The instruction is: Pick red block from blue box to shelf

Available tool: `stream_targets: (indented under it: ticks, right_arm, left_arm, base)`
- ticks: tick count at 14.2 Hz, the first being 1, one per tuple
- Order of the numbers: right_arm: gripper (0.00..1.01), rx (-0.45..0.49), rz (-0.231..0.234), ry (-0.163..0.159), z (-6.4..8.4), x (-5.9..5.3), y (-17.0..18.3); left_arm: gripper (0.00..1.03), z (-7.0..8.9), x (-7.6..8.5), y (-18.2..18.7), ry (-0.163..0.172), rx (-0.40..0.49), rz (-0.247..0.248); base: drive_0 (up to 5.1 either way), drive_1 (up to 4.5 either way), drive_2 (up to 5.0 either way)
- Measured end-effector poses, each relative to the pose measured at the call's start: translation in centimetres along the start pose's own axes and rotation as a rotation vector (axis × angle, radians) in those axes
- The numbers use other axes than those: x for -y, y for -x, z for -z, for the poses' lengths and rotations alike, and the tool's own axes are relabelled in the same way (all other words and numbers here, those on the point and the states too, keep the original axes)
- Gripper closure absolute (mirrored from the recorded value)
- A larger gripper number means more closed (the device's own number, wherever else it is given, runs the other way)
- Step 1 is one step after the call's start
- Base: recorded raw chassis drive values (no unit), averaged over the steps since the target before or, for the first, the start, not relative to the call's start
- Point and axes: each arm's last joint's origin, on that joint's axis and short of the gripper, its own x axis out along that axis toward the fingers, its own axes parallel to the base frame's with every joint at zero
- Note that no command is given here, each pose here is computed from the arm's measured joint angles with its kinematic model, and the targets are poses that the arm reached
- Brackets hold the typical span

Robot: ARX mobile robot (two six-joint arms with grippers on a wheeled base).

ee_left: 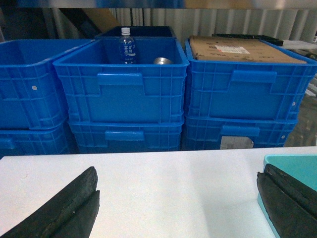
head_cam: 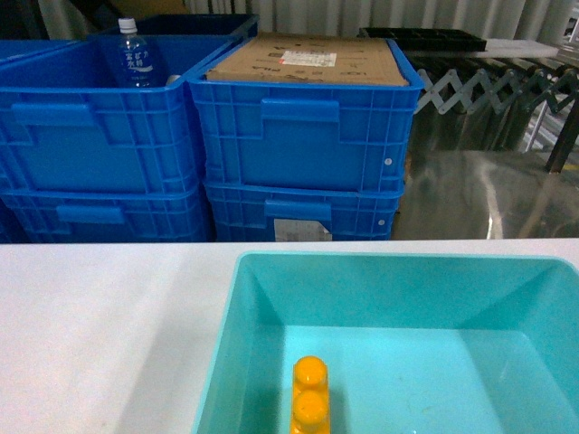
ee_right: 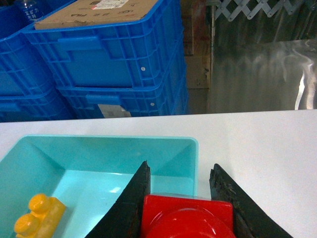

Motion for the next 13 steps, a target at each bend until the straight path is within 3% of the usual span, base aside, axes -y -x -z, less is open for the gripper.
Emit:
stream_targets:
  ticks: [2, 4, 7, 9, 13]
  right_arm:
    - [0.72, -0.021, 0.006, -0.006, 0.2, 0.0, 0.0]
    - [0.72, -0.043, 0.049, -0.003, 0.4, -0.3, 0.0]
    - [0.72, -0.015, 0.079, 0.062, 0.5, -1.5, 0.1]
    - [0.72, -0.035, 0.096, 0.084, 1.3, -1.6, 0.1]
    - [0.72, -0.028, 0.115, 0.104, 1.4, -1.8, 0.2]
  left_arm:
    - [0.05, 0.0, 0.0, 0.0, 0.000, 0.000, 0.000]
    - [0.05, 0.0, 0.0, 0.0, 0.000, 0.000, 0.000]
    - [0.05, 0.0, 0.0, 0.0, 0.000, 0.000, 0.000]
    - [0.05, 0.0, 0.0, 0.0, 0.000, 0.000, 0.000]
    - [0.05, 0.0, 0.0, 0.0, 0.000, 0.000, 0.000]
  base:
    - [0.0, 0.00, 0.0]
    - [0.0, 0.00, 0.0]
    - [0.0, 0.00, 0.0]
    - [0.0, 0.00, 0.0]
    - [0.0, 0.00, 0.0]
